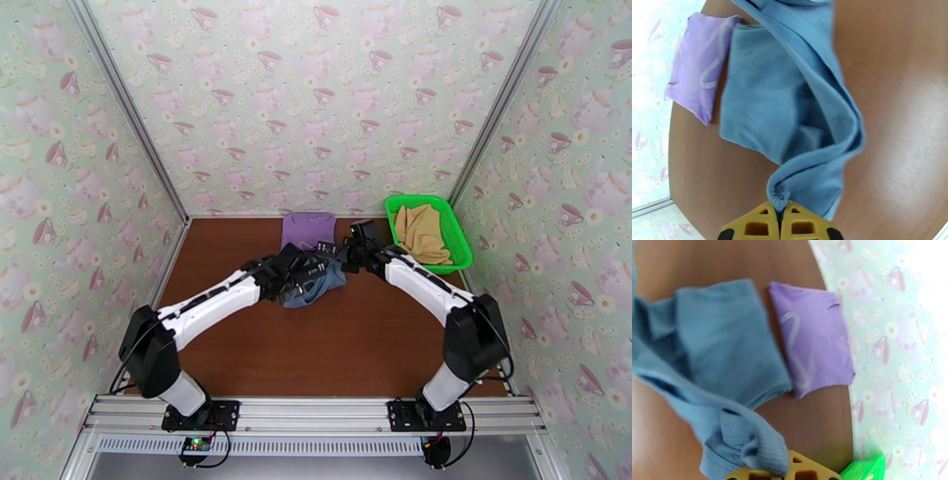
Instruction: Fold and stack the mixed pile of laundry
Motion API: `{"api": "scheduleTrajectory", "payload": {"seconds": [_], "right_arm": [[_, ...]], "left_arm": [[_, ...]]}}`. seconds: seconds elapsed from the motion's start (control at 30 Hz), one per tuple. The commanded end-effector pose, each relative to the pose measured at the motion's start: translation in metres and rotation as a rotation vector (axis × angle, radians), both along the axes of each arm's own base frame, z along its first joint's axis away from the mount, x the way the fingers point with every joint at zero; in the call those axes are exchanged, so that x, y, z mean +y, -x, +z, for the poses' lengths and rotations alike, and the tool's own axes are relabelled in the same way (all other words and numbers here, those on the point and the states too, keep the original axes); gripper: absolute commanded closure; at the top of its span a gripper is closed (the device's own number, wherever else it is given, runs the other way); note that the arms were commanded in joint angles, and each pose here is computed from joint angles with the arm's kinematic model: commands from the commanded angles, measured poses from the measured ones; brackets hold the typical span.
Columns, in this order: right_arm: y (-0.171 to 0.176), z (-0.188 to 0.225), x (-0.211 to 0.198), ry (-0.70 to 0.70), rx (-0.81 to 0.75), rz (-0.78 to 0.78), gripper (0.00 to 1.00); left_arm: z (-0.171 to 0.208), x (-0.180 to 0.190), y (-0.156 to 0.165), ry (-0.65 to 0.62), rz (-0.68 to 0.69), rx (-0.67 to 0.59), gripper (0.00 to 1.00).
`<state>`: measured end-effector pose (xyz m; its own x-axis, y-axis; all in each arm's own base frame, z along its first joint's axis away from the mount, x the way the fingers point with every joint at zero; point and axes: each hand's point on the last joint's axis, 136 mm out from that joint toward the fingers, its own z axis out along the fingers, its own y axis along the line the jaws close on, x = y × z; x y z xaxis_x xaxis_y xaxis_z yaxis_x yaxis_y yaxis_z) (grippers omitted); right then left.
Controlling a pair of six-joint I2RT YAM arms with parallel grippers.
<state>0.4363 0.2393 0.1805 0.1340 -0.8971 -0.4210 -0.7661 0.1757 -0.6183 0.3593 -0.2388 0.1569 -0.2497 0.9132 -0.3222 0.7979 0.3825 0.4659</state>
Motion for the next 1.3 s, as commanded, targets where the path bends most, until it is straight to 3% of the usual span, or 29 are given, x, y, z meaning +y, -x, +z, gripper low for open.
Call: {"api": "scheduleTrajectory", "payload": {"seconds": [0.0, 0.37, 0.67, 0.97, 1.23, 1.27], "right_arm": [[-0.026, 0.001, 0.013, -0.042, -0.011, -0.026, 1.00], [-0.076, -0.048, 0.029, -0.046, 0.040, -0.058, 1.00], [-0.089, -0.099, 0.033, -0.027, 0.117, -0.090, 1.00], [-0.095, -0.124, 0.025, 0.017, 0.165, -0.165, 0.99], [-0.092, -0.136, 0.019, 0.006, 0.210, -0.227, 0.58], [-0.092, -0.136, 0.017, 0.000, 0.218, -0.239, 0.55]], "left_arm": [[-0.005, -0.002, -0.033, -0.019, -0.045, 0.007, 1.00], [-0.050, 0.025, -0.127, -0.074, 0.028, 0.088, 1.00], [-0.082, 0.038, -0.168, -0.145, 0.054, 0.052, 1.00], [-0.083, 0.040, -0.192, -0.151, 0.066, -0.024, 1.00], [-0.067, 0.025, -0.204, -0.126, 0.051, -0.141, 1.00], [-0.067, 0.025, -0.204, -0.128, 0.052, -0.147, 0.85]]}}
